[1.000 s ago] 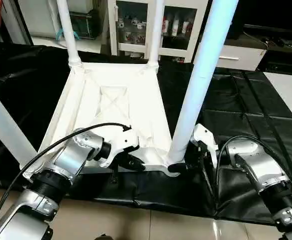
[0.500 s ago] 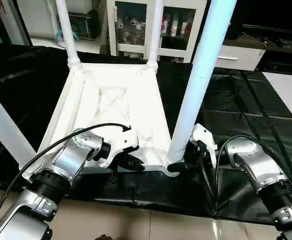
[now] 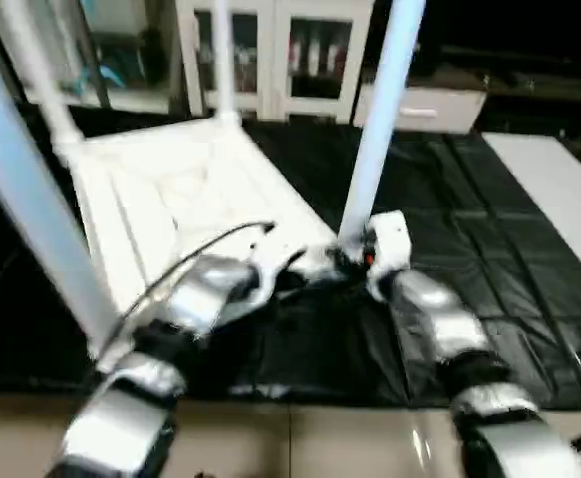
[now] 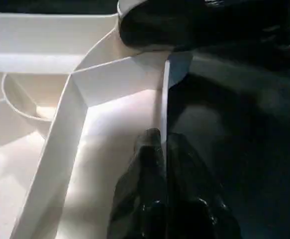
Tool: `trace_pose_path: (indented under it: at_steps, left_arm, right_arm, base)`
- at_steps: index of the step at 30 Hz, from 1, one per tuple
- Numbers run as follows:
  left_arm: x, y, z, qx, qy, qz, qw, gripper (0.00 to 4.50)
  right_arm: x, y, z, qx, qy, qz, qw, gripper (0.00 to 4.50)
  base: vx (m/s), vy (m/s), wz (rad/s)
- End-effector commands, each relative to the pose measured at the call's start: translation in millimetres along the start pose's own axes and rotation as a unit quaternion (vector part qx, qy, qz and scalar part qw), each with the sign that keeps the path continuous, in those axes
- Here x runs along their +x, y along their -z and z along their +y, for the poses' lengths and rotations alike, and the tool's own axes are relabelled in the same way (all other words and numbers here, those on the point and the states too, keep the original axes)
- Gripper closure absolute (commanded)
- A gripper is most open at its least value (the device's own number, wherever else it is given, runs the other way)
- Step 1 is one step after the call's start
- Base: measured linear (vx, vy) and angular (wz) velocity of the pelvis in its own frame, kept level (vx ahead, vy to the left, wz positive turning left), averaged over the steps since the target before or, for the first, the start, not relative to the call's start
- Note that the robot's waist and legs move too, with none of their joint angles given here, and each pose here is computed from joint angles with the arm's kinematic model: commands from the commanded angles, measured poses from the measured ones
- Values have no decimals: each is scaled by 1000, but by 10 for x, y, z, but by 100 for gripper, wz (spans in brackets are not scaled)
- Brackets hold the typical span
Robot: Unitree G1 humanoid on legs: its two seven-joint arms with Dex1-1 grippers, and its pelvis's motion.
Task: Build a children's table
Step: Rotate leg to tighten
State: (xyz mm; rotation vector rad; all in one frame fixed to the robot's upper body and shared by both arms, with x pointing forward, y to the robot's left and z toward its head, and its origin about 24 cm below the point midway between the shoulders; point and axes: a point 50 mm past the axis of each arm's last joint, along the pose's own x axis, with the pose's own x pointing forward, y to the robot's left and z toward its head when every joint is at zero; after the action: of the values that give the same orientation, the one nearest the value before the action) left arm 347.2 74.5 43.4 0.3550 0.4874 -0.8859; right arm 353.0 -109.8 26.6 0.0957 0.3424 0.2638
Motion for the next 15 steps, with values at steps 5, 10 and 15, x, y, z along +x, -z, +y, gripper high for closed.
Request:
trace_pose_path:
  at_steps: [5, 10, 15]
  left_arm:
    - [-6, -104, 183, 6, -130, -41, 991, 450]
    - [0, -131, 184, 17, -117, -44, 992, 450]
    - [-95, -111, 134, 43, -41, -94, 994, 450]
  right_arm:
    - [79, 27, 278, -23, 80, -11, 996, 181]
    - [104, -96, 419, -3, 31, -57, 998, 181]
    - [-22, -216, 190, -18, 26, -106, 994, 109]
  base:
    - [0, 0, 0]
    - [0, 0, 0]
    - [0, 0, 0]
